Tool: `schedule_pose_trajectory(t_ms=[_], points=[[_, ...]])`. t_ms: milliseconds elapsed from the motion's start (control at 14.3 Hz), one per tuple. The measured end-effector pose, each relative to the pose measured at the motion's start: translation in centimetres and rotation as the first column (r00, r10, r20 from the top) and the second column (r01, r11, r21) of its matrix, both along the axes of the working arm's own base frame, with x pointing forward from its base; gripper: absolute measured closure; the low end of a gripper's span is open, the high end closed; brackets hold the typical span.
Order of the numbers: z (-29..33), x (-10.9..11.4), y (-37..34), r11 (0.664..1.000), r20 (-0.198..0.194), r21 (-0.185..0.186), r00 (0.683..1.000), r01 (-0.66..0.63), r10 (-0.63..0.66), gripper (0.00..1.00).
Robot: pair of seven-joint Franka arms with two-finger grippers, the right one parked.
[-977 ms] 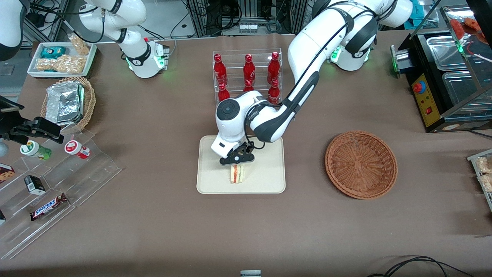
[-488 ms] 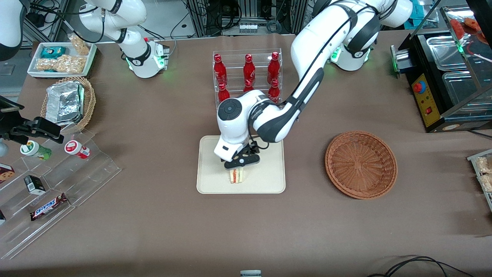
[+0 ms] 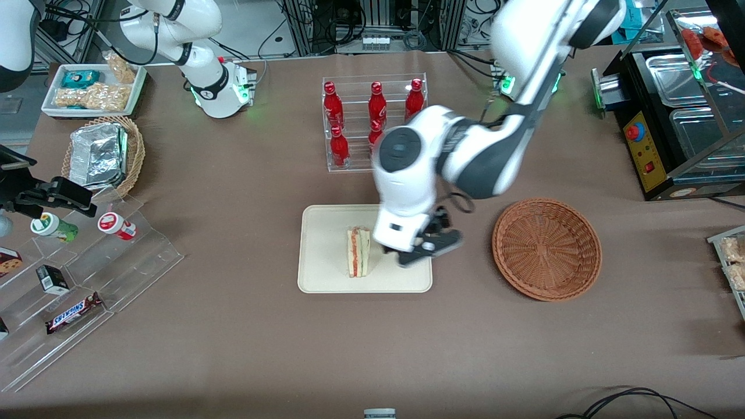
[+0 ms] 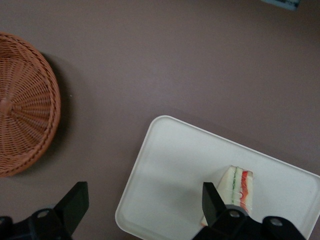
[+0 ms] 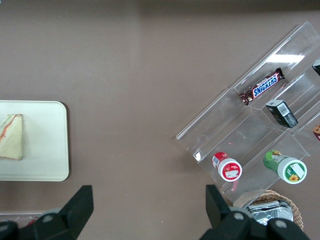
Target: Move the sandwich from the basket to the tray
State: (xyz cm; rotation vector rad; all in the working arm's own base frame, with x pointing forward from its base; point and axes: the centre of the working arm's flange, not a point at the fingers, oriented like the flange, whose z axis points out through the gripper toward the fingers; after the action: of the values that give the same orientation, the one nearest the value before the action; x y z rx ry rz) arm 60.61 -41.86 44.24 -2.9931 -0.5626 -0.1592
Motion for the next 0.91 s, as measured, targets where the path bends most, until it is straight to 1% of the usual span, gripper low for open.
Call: schedule_pose_trajectory(t_ms=[140, 279, 488, 698, 767, 907], points=[[2.6, 1.2, 4.9, 0.999, -0.041, -0.034, 0.999, 0.019, -0.02, 0.0], [5.3, 1.9, 11.2, 0.995, -0.103, -0.074, 0.992, 0.062, -0.069, 0.0], [9.1, 1.7, 23.1, 0.989, -0.226, -0.085, 0.964, 0.121, -0.138, 0.0], [11.0, 0.9, 33.2, 0.978, -0.323, -0.118, 0.925, 0.173, -0.203, 0.0], [11.2, 0.6, 35.3, 0.976, -0.338, -0.128, 0.918, 0.175, -0.209, 0.0], [11.6, 0.3, 36.9, 0.977, -0.349, -0.133, 0.914, 0.168, -0.205, 0.0]])
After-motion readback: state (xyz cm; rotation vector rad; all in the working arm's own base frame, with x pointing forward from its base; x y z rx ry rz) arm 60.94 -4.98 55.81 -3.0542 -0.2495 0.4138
